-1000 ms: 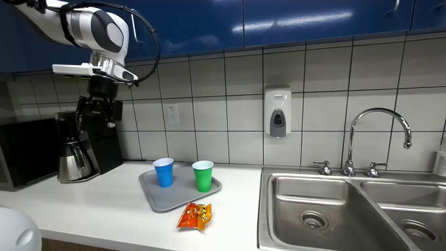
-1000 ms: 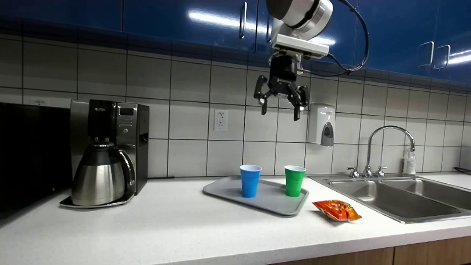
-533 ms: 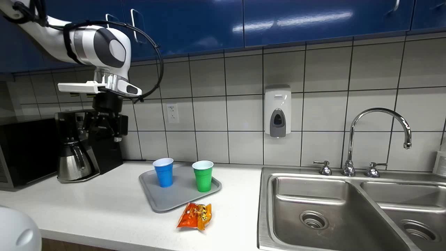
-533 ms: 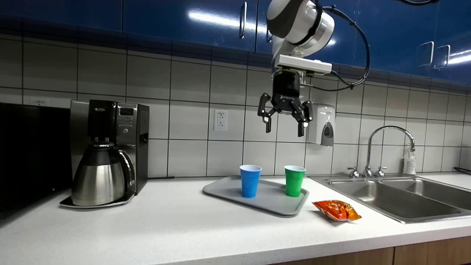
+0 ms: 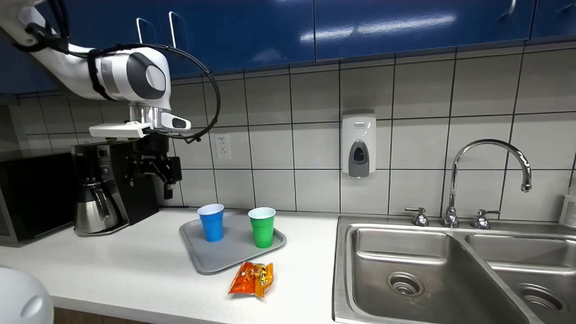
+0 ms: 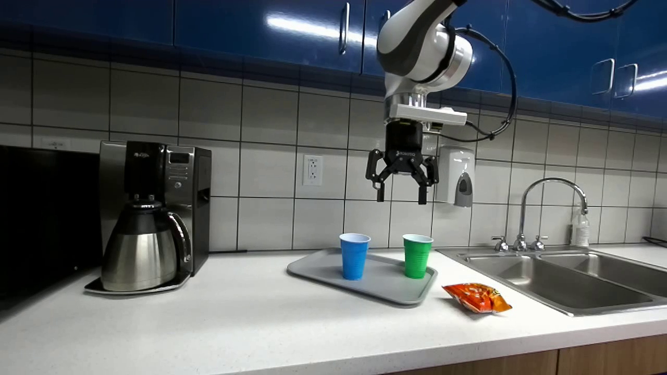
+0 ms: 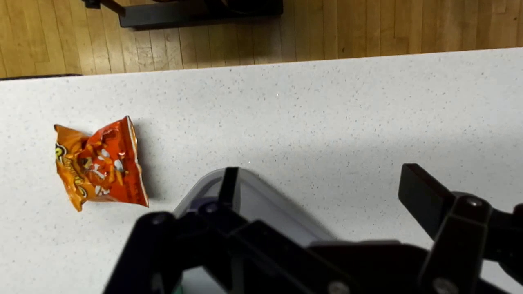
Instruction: Remove the cups from the tray and put them on the counter.
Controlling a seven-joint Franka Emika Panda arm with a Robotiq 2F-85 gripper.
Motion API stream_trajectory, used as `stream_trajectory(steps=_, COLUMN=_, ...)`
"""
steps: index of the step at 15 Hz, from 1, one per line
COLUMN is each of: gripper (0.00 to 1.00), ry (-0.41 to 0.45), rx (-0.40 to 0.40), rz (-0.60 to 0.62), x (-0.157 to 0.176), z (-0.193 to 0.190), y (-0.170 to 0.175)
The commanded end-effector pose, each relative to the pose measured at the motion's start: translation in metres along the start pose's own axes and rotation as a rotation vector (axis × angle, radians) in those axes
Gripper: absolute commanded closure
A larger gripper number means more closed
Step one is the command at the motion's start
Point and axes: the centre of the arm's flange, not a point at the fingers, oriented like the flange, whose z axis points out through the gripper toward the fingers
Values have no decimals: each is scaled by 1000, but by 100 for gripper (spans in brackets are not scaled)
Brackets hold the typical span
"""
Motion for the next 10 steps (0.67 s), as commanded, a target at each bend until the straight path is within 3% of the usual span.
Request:
stream_trajectory(steps=1, gripper=0, ry=41, rx=-18, rz=-60, x=12, z=2, y=8)
stream_trajectory(steps=10, gripper=0, ry=49, rx=-11, rz=-179, x=47, z=17, y=21)
